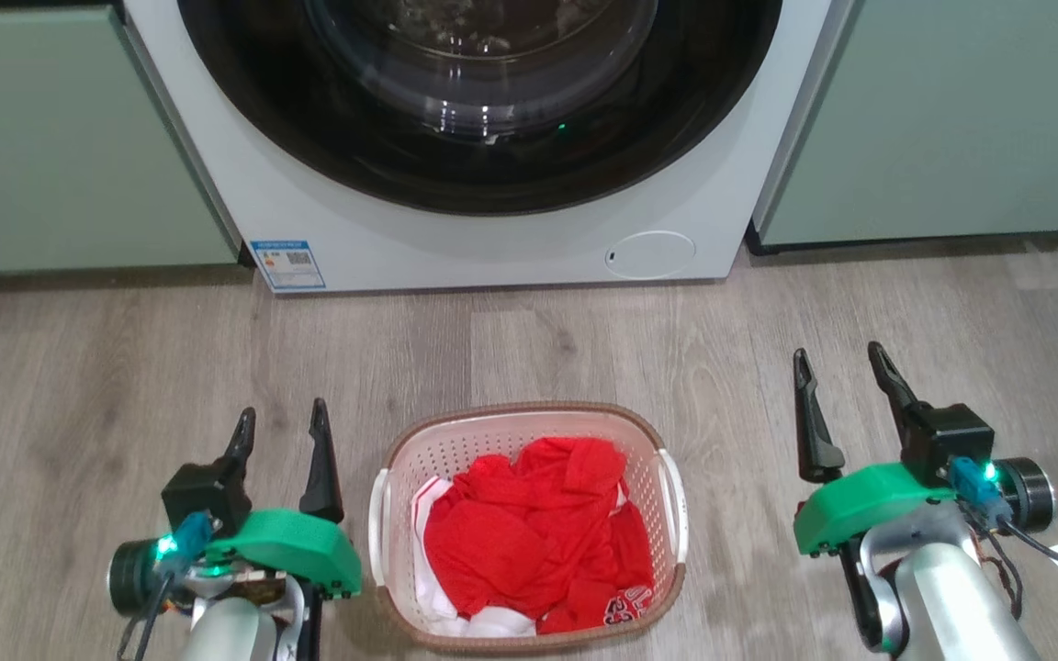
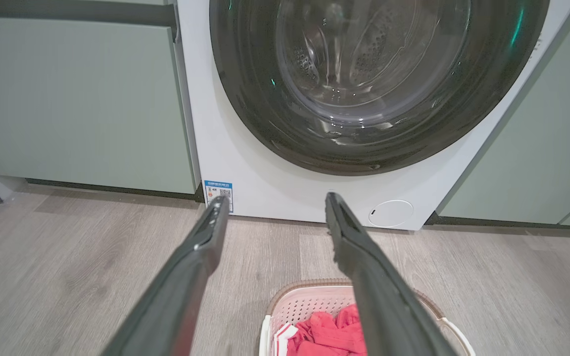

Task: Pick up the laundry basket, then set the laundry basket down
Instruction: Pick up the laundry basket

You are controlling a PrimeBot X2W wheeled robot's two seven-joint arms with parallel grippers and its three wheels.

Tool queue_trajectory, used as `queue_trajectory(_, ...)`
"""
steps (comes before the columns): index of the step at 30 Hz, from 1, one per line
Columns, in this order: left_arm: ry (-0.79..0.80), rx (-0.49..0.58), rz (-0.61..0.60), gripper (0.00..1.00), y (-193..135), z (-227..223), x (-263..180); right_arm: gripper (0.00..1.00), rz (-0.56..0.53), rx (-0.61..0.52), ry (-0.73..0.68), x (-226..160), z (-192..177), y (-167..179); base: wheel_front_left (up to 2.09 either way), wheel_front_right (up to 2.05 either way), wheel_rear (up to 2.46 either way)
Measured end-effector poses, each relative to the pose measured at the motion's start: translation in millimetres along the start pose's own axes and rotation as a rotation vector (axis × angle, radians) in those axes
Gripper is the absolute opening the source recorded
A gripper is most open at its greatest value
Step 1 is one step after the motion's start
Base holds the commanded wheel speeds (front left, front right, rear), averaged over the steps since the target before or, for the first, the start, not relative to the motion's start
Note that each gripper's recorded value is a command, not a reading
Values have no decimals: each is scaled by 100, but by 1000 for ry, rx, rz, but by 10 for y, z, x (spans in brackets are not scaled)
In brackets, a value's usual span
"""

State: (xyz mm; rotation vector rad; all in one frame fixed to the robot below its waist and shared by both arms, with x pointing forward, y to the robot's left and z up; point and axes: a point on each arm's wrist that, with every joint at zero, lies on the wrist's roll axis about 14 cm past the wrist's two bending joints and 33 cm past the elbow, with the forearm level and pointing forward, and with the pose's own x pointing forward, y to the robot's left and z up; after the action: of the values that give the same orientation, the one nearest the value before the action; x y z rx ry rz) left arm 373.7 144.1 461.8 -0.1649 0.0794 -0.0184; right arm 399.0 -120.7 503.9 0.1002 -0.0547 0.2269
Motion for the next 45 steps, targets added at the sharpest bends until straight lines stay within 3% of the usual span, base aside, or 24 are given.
queue_trajectory(13, 184, 14, -15, 100, 20, -580, 313, 100, -38, 34, 174, 324, -605, -198, 0, 0, 0)
queue_trajectory(26, 592, 75, -90, 100, 139, -1880, 694, 100, 27, 96, 509, 751, -1848, -120, 0, 0, 0)
queue_trajectory(35, 823, 99, -135, 100, 217, -2536, 620, 100, 60, 172, 765, 614, -2648, 3, 0, 0, 0)
queue_trajectory(45, 949, 135, -180, 100, 246, -2824, 572, 100, 87, 275, 980, 379, -3125, 210, 0, 0, 0)
